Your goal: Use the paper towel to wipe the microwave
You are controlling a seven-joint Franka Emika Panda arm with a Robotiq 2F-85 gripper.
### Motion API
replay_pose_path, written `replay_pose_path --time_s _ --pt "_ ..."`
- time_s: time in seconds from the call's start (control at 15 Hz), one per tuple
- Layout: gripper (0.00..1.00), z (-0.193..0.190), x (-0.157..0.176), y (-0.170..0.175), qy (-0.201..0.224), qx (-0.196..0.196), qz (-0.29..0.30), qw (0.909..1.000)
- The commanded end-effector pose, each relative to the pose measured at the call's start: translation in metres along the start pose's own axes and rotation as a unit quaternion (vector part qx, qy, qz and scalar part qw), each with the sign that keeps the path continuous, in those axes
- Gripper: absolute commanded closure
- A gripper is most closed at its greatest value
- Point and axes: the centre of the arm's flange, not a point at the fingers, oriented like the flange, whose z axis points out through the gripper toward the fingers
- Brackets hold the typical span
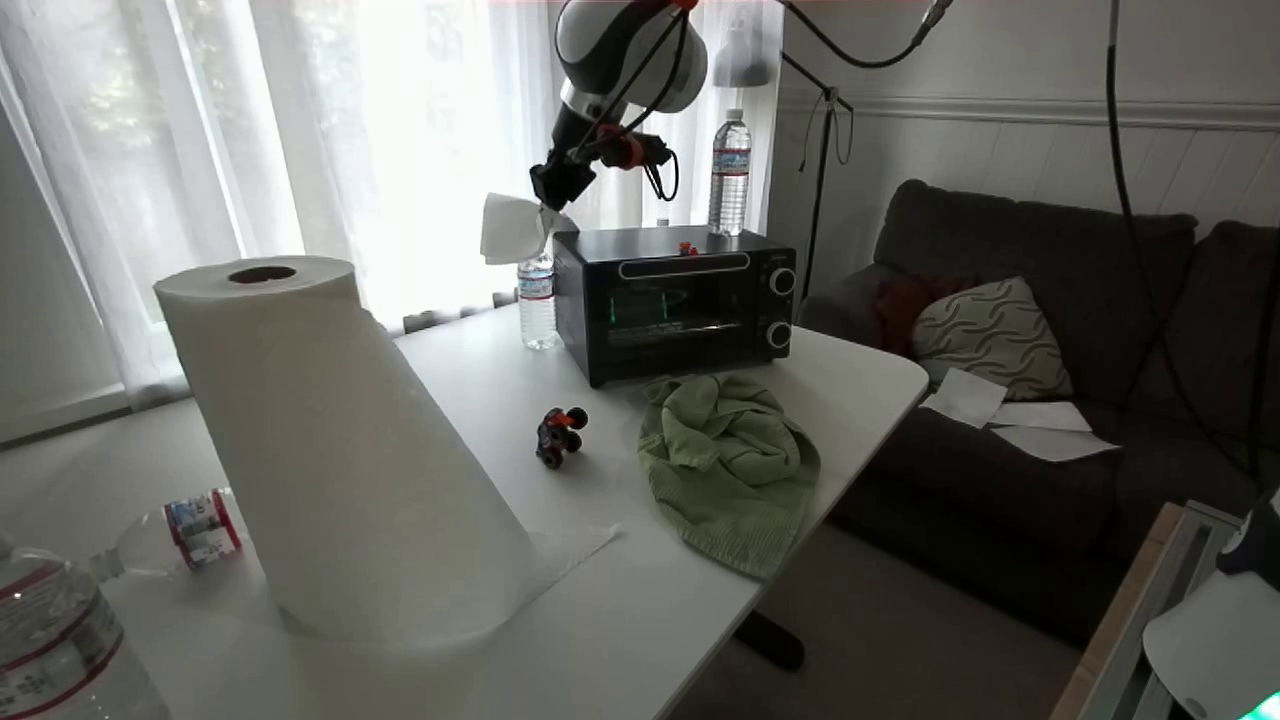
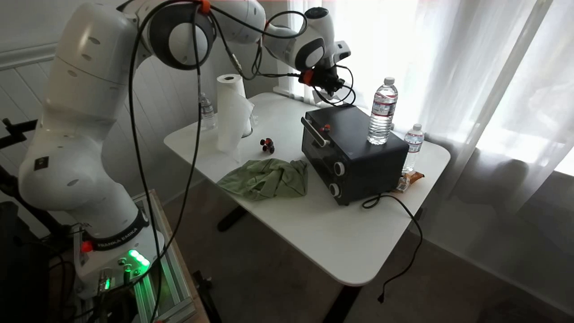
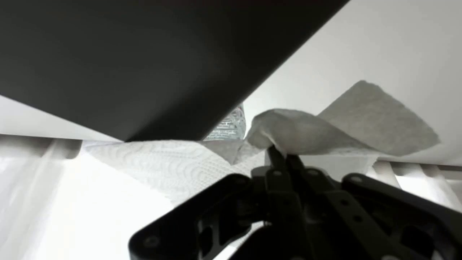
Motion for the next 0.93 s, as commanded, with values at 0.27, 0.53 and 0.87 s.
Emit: replay_pose_path --time_s 0.27,0.53,0.87 --pt "0.95 -0.056 -0.001 0.040 0.012 -0.090 0.036 0.9952" --pt "0.94 -0.048 -0.015 0.074 -0.012 -0.126 0.061 0.9901" --pt "0.95 -0.029 -0.036 0.093 -0.061 -0.134 0.078 0.9860"
